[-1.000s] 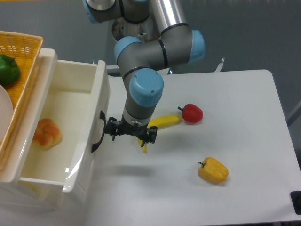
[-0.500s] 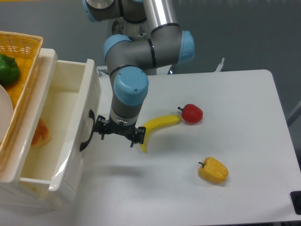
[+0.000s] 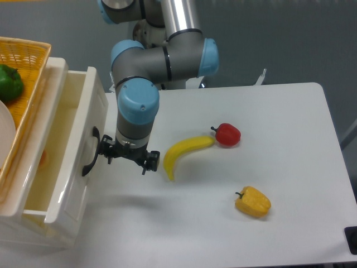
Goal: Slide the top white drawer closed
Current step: 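Push the drawer front with the gripper into the cabinet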
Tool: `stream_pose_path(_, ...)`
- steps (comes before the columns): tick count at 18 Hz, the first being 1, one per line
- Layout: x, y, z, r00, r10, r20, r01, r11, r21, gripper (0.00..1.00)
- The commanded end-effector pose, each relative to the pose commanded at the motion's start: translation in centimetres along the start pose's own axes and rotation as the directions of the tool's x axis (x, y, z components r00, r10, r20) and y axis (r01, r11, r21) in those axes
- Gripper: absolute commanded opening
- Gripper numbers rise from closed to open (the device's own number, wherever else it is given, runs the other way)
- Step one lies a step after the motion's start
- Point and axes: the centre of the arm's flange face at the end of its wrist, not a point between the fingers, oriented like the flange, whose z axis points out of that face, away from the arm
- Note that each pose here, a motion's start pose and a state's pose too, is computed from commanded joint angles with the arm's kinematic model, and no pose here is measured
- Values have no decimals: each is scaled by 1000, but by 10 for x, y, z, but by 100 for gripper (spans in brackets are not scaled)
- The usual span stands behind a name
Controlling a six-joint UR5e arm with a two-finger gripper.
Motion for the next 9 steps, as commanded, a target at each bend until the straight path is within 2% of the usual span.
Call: stream_pose_path(9, 21, -7, 2, 999, 37, -1, -37, 999, 3, 100)
